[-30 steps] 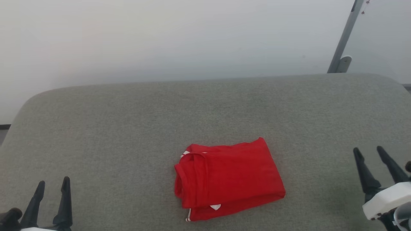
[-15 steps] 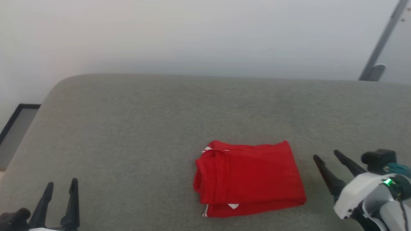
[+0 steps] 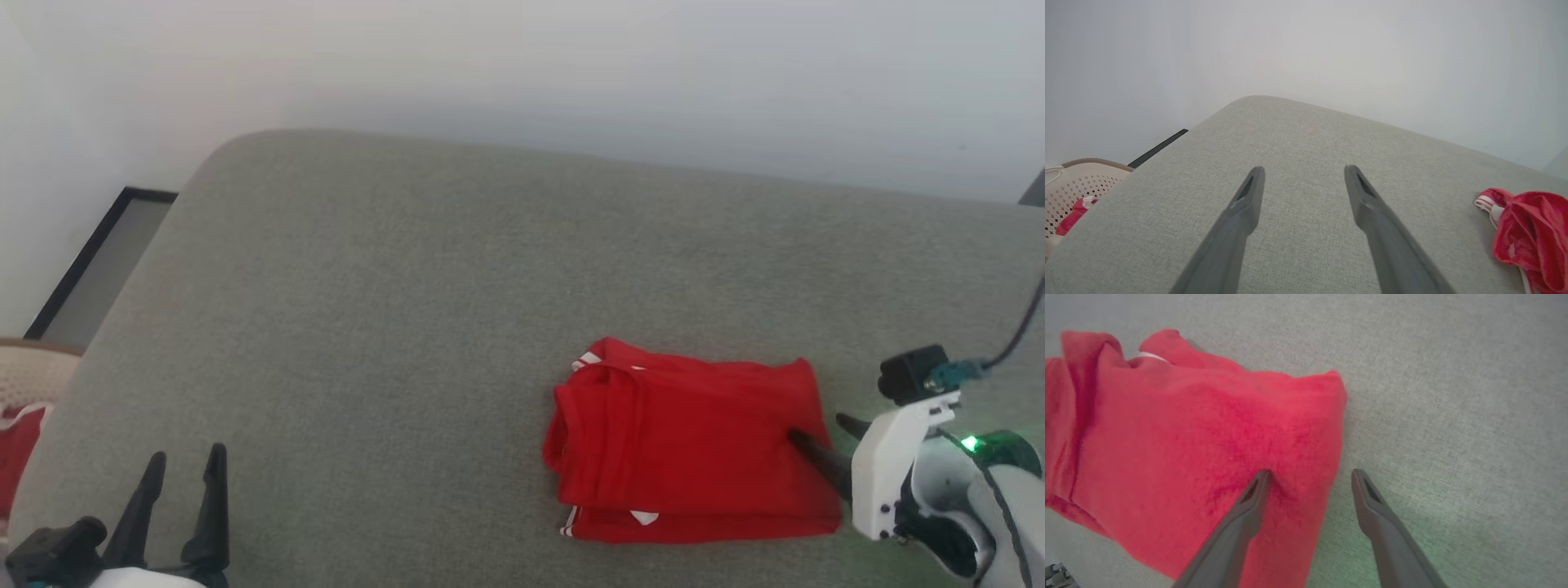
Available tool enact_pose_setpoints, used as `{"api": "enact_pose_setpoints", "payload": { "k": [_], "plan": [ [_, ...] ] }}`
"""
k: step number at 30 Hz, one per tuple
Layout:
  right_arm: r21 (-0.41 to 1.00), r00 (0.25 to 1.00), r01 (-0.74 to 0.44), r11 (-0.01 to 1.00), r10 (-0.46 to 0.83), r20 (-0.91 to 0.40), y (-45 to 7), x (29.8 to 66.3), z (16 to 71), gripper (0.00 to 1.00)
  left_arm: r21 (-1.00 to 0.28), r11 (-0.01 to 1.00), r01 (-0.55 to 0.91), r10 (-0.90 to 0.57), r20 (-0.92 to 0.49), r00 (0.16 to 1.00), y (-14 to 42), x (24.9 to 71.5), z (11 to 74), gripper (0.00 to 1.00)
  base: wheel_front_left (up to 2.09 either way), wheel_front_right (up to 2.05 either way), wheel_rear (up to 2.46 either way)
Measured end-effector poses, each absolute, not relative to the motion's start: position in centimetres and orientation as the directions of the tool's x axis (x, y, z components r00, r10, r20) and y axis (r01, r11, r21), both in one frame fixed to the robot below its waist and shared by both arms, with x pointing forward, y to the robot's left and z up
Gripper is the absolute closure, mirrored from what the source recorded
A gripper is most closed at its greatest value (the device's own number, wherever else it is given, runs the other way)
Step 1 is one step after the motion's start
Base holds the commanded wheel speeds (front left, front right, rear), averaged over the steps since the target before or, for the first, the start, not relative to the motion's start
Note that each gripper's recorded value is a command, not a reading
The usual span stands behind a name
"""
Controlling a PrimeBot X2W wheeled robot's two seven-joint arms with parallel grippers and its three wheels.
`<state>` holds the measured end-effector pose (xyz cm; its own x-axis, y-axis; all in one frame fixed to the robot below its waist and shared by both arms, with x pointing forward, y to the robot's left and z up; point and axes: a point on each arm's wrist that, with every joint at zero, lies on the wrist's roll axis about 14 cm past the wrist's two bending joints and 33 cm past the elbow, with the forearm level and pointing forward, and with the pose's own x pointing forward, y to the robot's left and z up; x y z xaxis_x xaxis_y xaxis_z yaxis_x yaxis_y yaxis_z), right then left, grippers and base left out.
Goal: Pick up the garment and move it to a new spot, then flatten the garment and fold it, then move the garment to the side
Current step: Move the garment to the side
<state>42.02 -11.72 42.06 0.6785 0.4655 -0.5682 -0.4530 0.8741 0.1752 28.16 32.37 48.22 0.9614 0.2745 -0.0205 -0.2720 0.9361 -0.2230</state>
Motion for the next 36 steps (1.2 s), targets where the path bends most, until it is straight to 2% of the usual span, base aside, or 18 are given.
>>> {"api": "enact_pose_setpoints", "payload": {
  "k": [10,14,15,16,17,23,26,31,36],
  "plan": [
    [0.205,0.445,-0.441,0.874,0.411,-0.795,-11.4,42.3,38.1,0.0,-0.227,0.929,-0.294,0.287,-0.063,0.956,32.2,28.9,47.1,0.0,0.0,0.0,0.0],
    [0.229,0.388,-0.433,0.872,0.409,-0.826,-10.8,42.6,37.5,0.0,-0.226,0.927,-0.3,0.29,-0.076,0.954,32.2,29.3,46.7,0.0,0.0,0.0,0.0],
    [0.23,0.375,-0.434,0.871,0.407,-0.833,-10.7,42.6,37.5,0.03,-0.226,0.926,-0.301,0.291,-0.08,0.953,32.2,29.3,46.6,0.0,0.0,0.0,0.0],
    [0.235,0.368,-0.433,0.87,0.408,-0.836,-10.6,42.7,37.4,0.72,-0.225,0.926,-0.302,0.291,-0.082,0.953,32.2,29.4,46.5,0.0,0.0,0.0,0.0],
    [0.241,0.36,-0.432,0.869,0.411,-0.838,-10.5,42.7,37.4,1.0,-0.225,0.926,-0.303,0.292,-0.083,0.953,32.2,29.5,46.5,0.0,0.0,0.0,0.0],
    [0.253,0.345,-0.437,0.863,0.42,-0.84,-10.0,42.8,37.7,1.0,-0.227,0.927,-0.298,0.285,-0.087,0.955,32.1,30.1,46.4,0.0,0.0,0.0,0.0],
    [0.253,0.361,-0.437,0.863,0.426,-0.829,-9.9,43.2,38.2,1.0,-0.227,0.932,-0.283,0.273,-0.077,0.959,31.9,30.8,46.7,0.0,0.0,0.0,0.0],
    [0.235,0.424,-0.419,0.877,0.418,-0.803,-10.9,44.1,39.3,1.0,-0.228,0.942,-0.247,0.239,-0.062,0.969,31.1,32.1,47.0,0.0,0.0,0.0,0.0],
    [0.189,0.51,-0.353,0.916,0.358,-0.782,-14.6,45.5,40.8,1.0,-0.228,0.953,-0.197,0.192,-0.045,0.98,29.9,33.7,47.5,0.0,0.0,0.0,0.0]
  ]
}}
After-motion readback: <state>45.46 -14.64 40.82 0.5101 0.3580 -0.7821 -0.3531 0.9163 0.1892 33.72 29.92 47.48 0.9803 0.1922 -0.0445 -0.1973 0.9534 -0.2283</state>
